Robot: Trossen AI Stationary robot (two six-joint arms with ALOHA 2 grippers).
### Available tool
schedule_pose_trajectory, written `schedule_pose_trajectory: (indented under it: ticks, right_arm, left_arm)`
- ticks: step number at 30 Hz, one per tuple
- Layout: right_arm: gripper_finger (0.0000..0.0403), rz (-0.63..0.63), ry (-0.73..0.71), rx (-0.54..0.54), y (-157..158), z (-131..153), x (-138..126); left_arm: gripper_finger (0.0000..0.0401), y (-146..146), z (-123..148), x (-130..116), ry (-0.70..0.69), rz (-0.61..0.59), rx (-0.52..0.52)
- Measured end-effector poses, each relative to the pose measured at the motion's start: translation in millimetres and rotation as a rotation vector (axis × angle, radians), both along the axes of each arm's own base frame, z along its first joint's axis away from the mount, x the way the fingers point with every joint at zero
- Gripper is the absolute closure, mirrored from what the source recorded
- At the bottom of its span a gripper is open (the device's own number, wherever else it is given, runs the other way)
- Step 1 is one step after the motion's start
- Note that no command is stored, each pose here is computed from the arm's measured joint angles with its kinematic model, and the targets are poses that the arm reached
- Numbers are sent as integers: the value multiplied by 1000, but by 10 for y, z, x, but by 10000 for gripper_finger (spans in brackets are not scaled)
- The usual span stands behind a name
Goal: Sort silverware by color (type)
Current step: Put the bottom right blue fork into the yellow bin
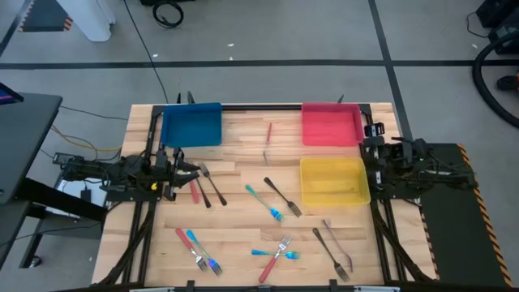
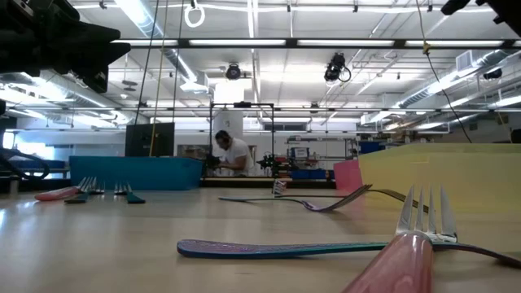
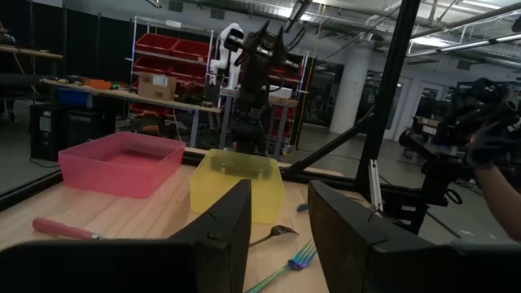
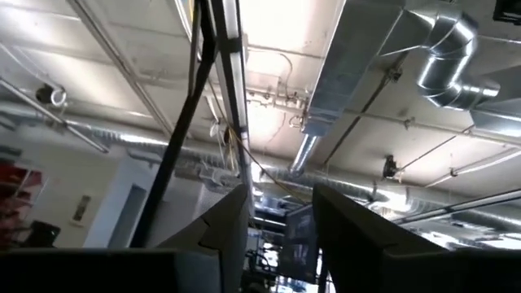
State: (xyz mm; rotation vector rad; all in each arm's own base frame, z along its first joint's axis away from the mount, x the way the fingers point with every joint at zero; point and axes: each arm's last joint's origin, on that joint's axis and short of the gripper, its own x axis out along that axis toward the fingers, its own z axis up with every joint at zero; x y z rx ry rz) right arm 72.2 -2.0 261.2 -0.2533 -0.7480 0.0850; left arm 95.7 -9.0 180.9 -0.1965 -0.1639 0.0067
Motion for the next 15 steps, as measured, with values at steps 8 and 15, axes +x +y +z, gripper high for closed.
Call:
schedule_pose_trajectory:
  ticks: [8, 15]
  right_arm:
    - [237, 24, -105, 32, 4, 91, -63]
    - [238, 92, 79, 208, -11, 458, -50]
  left_arm:
    - [278, 0, 1, 0, 0, 0, 0]
    - [278, 0, 1, 0, 0, 0, 0]
